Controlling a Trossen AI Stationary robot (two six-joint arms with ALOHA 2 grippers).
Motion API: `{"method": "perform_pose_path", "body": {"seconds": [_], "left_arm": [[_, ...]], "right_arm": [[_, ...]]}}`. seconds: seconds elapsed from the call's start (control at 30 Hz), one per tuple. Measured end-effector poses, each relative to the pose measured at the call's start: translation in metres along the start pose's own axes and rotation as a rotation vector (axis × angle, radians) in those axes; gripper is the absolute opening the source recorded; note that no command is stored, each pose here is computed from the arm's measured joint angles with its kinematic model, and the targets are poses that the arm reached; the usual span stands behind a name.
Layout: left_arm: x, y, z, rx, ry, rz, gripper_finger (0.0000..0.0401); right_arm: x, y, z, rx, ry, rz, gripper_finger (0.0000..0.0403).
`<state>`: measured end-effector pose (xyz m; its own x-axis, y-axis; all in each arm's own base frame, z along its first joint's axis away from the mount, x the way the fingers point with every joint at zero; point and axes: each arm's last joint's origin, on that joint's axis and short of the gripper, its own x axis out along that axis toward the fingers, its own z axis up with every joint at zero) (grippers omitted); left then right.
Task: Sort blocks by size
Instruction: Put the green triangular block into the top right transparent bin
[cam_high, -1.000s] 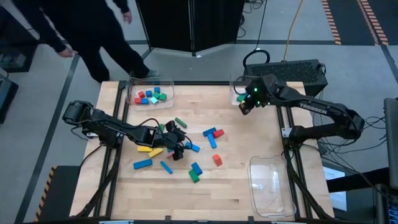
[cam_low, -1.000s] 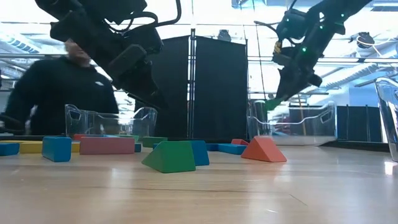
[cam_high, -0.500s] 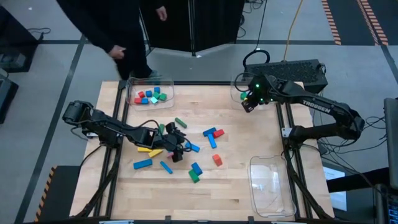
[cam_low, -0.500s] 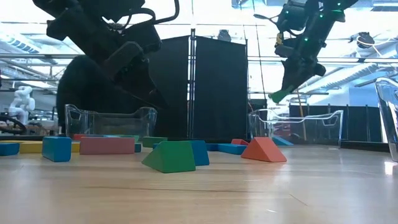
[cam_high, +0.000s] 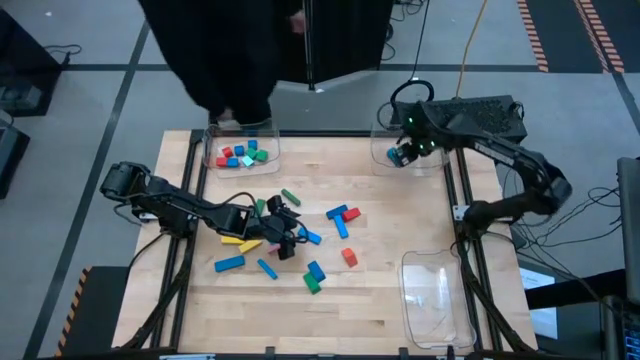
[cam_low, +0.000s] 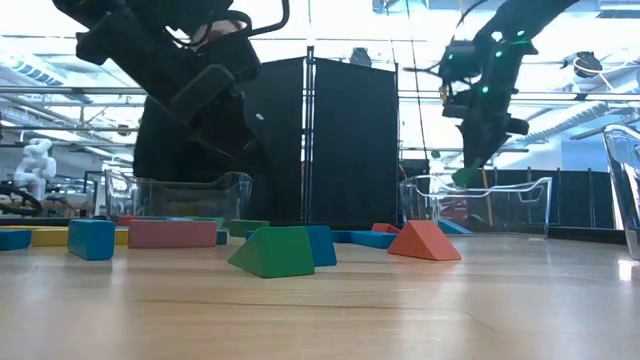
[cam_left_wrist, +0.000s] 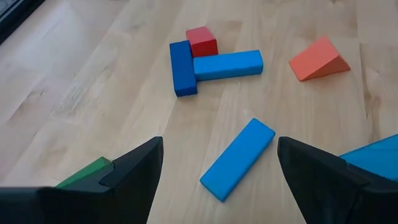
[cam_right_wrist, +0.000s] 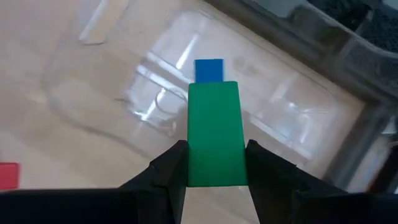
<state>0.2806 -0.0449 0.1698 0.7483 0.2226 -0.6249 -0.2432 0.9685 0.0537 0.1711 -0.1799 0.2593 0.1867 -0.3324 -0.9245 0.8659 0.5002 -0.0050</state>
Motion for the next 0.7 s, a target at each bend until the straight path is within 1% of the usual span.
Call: {"method": "perform_pose_path", "body": {"seconds": [0.1, 0.2, 0.3, 0.47, 0.7], "left_arm": [[0.0, 0.0, 0.001, -0.001, -0.005, -0.001, 0.0317], [0.0, 0.0, 0.0, 0.001, -0.001, 0.0, 0.0317], [0.0, 0.0, 0.0, 0.004, 0.001, 0.0, 0.0317], [0.0, 0.0, 0.0, 0.022, 0.003, 0.0, 0.0317], [0.0, 0.0, -0.001, 0.023, 0.004, 0.0, 0.0317]], "right_arm": [[0.003, -0.003, 0.019, 0.003, 0.038, -0.018, 0.0135], [0.006, -0.002, 0.035, -0.025, 0.088, -0.031, 0.0135], [0.013, -0.004, 0.045, -0.037, 0.179, -0.049, 0.0135], [0.036, -0.009, 0.05, -0.049, 0.349, -0.08, 0.0135], [0.063, -0.022, 0.048, -0.071, 0.489, -0.092, 0.0135]]}}
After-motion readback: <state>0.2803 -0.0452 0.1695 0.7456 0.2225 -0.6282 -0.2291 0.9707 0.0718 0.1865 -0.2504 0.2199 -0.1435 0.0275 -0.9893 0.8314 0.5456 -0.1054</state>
